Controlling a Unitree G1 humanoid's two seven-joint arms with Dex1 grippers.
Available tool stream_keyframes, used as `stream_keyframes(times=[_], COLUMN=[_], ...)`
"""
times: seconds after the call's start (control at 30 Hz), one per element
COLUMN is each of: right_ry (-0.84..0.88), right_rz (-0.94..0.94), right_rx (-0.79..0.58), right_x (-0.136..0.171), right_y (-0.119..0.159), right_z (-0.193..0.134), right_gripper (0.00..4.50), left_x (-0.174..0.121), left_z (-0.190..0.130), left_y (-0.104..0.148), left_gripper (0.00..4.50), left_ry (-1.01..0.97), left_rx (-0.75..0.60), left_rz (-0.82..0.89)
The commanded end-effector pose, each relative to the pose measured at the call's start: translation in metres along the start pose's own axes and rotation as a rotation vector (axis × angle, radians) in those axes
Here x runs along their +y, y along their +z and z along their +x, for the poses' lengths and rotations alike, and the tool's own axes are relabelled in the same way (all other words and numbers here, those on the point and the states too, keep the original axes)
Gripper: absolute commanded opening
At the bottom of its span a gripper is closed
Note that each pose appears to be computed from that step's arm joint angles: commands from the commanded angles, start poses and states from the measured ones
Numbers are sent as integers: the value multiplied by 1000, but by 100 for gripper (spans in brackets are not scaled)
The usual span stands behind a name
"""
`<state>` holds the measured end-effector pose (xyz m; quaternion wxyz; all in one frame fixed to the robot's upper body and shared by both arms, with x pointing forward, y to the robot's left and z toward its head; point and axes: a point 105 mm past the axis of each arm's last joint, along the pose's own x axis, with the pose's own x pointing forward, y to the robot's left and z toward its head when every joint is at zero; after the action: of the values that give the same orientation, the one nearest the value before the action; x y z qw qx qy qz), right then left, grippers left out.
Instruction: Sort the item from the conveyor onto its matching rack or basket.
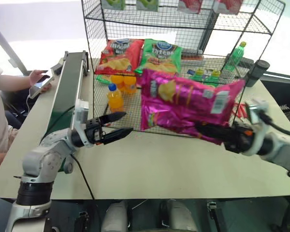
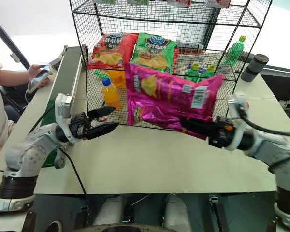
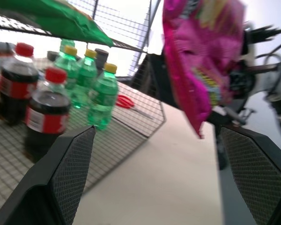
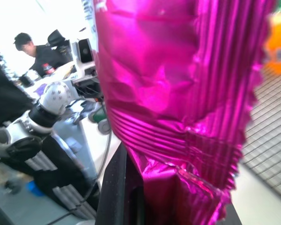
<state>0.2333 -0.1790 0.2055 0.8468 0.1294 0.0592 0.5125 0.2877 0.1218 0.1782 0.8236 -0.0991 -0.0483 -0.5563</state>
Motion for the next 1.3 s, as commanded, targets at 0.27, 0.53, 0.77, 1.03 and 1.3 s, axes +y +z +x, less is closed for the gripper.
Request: stream_keyframes(times=[0.27,0.53,0.77,1.03,1.3], right_ry=[-438,-747,-912,-914,-992], right_rz=[-879,-1458,-1581,-1812,-1709], right_rx=[-114,-43,110,349,331], right_x=[-28,-58,-95,-128,-157], right_y=[67,104,111,110,115], right_z=[-3,-20,-38,-30,-8], right_gripper=[0,0,0,0,0], left_x=[-11,-11,-8,-11,-3], left_z=[37,49,43,44,47], left_y=[9,0,-4,-9,-6], left_gripper=[448,448,448,448,448], left_ry=[-57,-64,-21,6,83], left_rx=[-83,-101,-102,-105,-155], left_rz=[119,121,150,180,218])
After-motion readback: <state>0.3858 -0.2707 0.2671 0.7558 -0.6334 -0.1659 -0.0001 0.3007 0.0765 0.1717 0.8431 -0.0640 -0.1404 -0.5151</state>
